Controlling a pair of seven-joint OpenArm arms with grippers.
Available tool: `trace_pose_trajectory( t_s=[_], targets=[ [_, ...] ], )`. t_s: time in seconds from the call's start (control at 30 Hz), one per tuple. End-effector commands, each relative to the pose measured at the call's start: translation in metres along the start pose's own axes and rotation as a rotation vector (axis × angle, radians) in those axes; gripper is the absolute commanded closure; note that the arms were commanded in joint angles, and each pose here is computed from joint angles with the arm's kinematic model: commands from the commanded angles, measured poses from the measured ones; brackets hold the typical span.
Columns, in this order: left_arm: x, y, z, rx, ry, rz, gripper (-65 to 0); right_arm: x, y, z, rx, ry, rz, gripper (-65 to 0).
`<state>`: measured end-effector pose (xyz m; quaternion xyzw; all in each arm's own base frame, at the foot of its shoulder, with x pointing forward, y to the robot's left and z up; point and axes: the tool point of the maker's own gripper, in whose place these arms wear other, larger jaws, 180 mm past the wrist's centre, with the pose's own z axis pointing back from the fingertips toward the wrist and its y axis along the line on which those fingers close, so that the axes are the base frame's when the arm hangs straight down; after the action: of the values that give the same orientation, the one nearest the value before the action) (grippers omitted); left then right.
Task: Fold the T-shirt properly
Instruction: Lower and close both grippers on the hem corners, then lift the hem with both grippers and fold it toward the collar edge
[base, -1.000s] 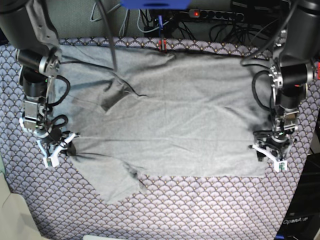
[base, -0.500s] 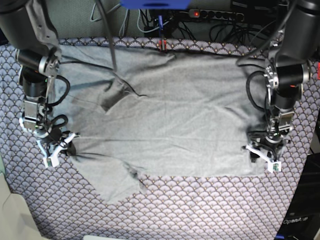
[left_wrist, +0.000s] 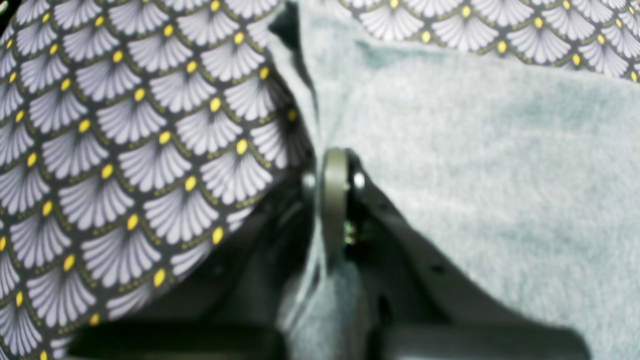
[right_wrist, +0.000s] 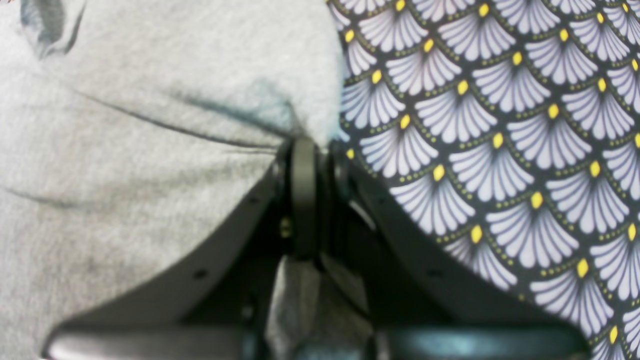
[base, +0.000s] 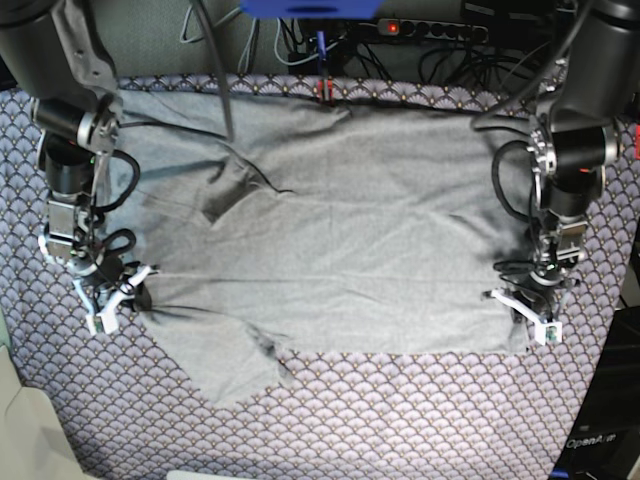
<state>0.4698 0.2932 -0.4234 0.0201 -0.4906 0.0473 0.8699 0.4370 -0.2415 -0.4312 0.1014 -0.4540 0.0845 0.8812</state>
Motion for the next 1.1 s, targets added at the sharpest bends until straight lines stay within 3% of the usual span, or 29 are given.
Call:
trace_pose_trajectory(
  t_s=[0.0, 0.1, 0.23, 0.43, 0.83, 1.07],
  targets=[
    [0.031, 0.006, -0.002, 0.010, -0.066, -0.001, 0.0, 0.004, -0.010, 0.003, -0.017, 0.018, 0.025, 0.0],
    [0.030, 0.006, -0.002, 0.010, -0.065, -0.001, 0.0, -0.002, -0.016, 0.008, -0.030, 0.028, 0.030, 0.0],
    [0.029, 0.006, -0.002, 0.009, -0.058, 0.002, 0.0, 0.007, -0.024, 0.025, -0.075, -0.016, 0.118, 0.0],
    [0.032, 0.011, -0.001, 0.019, -0.074, 0.057, 0.0, 0.032, -0.002, 0.052, -0.110, -0.129, 0.265, 0.0],
    [0.028, 0.029, 0.009, 0.057, -0.089, 0.111, 0.0, 0.061, 0.030, 0.085, -0.132, -0.248, 0.386, 0.0],
    [0.070, 0.025, 0.047, 0.065, -0.147, 0.008, 0.0, 0.046, 0.037, 0.103, -0.140, -0.233, 0.429, 0.0]
  ],
)
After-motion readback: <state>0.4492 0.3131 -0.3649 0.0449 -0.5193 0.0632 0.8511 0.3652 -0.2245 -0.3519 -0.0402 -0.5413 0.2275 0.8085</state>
